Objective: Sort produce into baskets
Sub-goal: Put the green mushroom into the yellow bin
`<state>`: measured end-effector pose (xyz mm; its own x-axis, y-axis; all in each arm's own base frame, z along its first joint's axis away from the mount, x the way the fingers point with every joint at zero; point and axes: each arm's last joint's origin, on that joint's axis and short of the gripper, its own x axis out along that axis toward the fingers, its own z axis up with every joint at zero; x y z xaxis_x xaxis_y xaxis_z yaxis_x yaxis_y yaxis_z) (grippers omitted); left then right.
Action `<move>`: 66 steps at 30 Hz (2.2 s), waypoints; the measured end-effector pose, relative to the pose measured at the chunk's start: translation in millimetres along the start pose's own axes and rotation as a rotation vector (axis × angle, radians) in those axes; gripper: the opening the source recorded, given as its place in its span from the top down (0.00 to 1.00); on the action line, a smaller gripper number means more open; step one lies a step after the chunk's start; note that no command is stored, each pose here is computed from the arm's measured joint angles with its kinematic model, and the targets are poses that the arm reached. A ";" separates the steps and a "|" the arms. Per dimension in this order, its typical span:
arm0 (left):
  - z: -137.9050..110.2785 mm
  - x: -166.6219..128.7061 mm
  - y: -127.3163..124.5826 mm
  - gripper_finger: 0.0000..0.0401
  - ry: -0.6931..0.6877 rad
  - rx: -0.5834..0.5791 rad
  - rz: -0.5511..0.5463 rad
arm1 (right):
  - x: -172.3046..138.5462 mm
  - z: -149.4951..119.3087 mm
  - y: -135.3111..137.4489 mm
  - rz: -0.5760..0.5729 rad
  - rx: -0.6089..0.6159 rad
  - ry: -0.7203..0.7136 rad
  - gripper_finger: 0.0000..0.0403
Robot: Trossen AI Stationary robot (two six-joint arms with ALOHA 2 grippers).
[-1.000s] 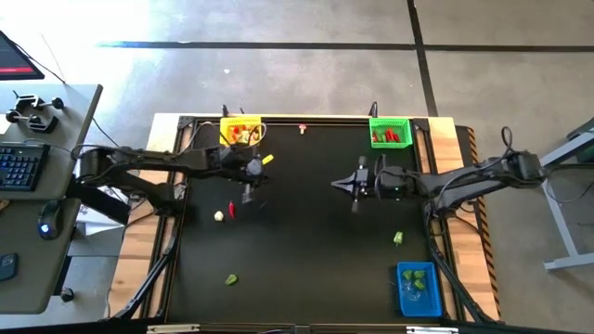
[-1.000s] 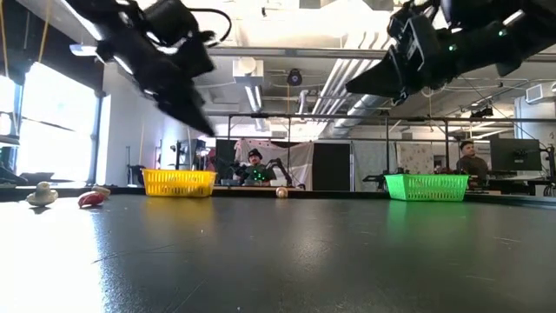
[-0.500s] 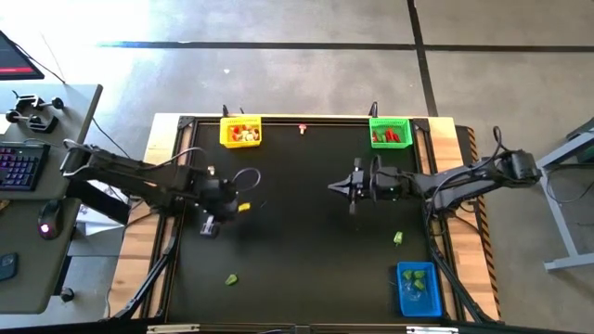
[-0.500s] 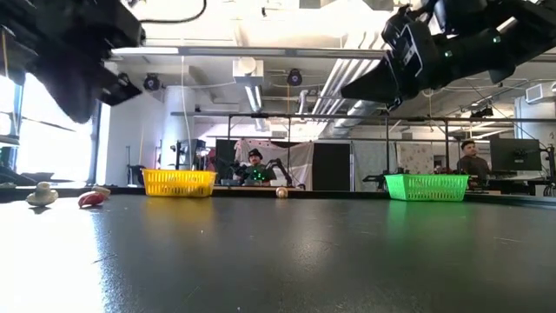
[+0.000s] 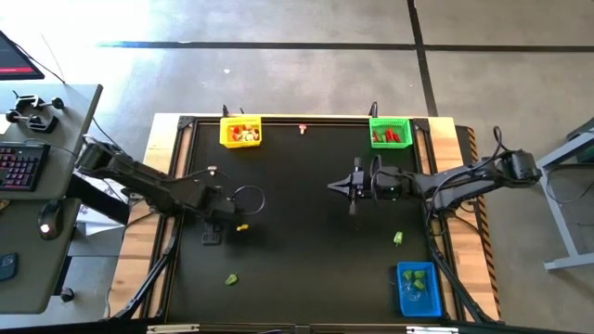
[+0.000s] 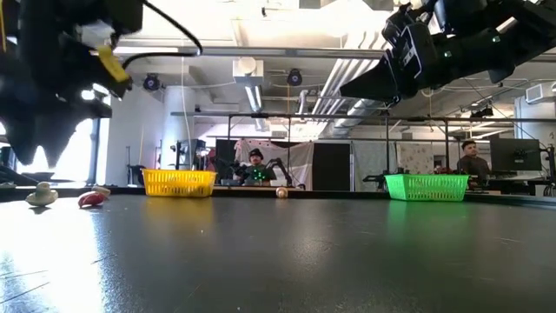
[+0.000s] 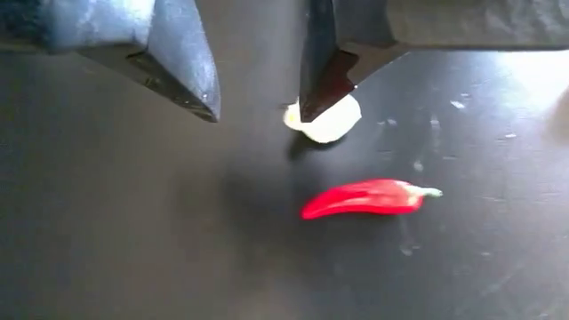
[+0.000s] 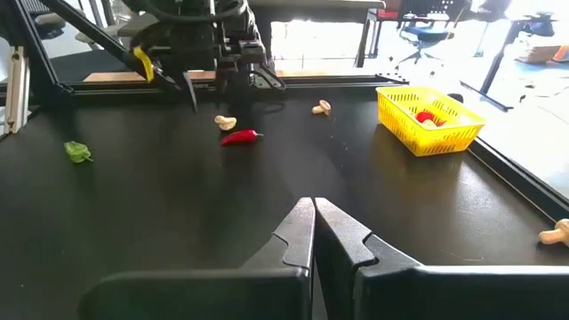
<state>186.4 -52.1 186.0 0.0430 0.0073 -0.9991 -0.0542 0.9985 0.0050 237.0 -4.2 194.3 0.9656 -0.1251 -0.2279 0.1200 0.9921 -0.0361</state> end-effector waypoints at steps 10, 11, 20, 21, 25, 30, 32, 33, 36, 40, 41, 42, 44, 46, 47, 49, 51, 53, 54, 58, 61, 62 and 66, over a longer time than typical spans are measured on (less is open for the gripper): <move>9.3 23.0 -0.6 0.62 0.100 -0.009 0.100 | 0.0 -0.6 0.1 0.002 0.006 0.006 1.00; 10.3 24.4 0.6 0.62 0.099 -0.019 0.118 | 0.0 -0.6 0.1 0.003 0.006 0.006 1.00; 15.9 27.9 16.3 0.84 0.114 -0.090 0.129 | 0.0 -1.8 0.7 0.022 0.002 0.018 1.00; 16.1 27.9 17.7 0.87 0.118 -0.096 0.124 | 0.0 -1.8 0.7 0.023 0.002 0.018 1.00; 15.8 27.8 20.4 0.98 0.133 -0.087 0.110 | 0.0 -1.8 0.7 0.023 0.005 0.019 1.00; 15.8 27.8 21.8 1.00 0.138 -0.061 0.109 | 0.0 -2.4 0.7 0.023 0.004 0.025 1.00; 15.3 27.4 21.9 1.00 0.145 -0.054 0.111 | -0.1 -3.2 0.7 0.023 0.004 0.033 1.00; 15.3 26.1 22.0 1.00 0.152 -0.047 0.113 | -0.1 -3.5 0.7 0.023 0.004 0.036 1.00; 19.1 18.5 24.9 1.00 0.152 -0.042 0.139 | -0.1 -3.5 0.7 0.023 0.004 0.036 1.00; 23.8 4.6 36.0 1.00 0.113 -0.057 0.163 | -0.1 -3.7 0.7 0.023 0.003 0.038 1.00; 23.5 3.0 39.0 1.00 0.109 -0.055 0.157 | -0.1 -3.9 0.7 0.023 0.003 0.040 1.00; 23.1 1.7 41.9 1.00 0.107 -0.056 0.153 | -0.1 -4.0 0.7 0.024 0.003 0.041 1.00; 22.5 1.1 47.8 0.98 0.120 -0.068 0.151 | -0.1 -4.8 0.8 0.026 0.002 0.050 1.00; 22.6 2.7 53.5 0.95 0.140 -0.070 0.150 | -0.2 -5.4 0.8 0.026 0.002 0.055 1.00; 23.1 3.7 56.2 0.92 0.145 -0.069 0.149 | -0.2 -5.6 0.8 0.026 0.001 0.057 1.00; 23.4 6.9 62.3 0.87 0.166 -0.056 0.146 | -0.2 -5.8 0.8 0.026 0.001 0.060 1.00; 24.3 9.8 67.5 0.80 0.186 -0.031 0.143 | -0.2 -5.9 0.8 0.026 0.001 0.061 1.00; 25.2 13.2 71.7 0.73 0.209 0.008 0.139 | -0.2 -6.0 0.8 0.026 0.001 0.061 1.00; 25.8 15.4 73.6 0.70 0.223 0.028 0.135 | -0.2 -6.0 0.8 0.026 0.001 0.061 1.00; 29.6 26.4 81.1 0.61 0.272 0.077 0.128 | -0.2 -6.0 0.8 0.026 0.001 0.061 1.00; 31.8 35.5 87.2 0.58 0.311 0.072 0.122 | -0.2 -6.0 0.8 0.026 0.001 0.062 1.00; 32.6 38.6 89.4 0.58 0.322 0.063 0.123 | -0.2 -6.0 0.8 0.026 0.001 0.062 1.00; 33.9 49.4 97.0 0.61 0.367 0.035 0.117 | -0.2 -6.4 0.8 0.026 -0.003 0.066 1.00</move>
<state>217.1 46.9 138.7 -0.3219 0.1076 -0.9407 -0.0033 0.9934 0.1147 235.4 -3.5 188.1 0.9510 -0.0997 -0.2928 0.0944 0.9950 -0.0321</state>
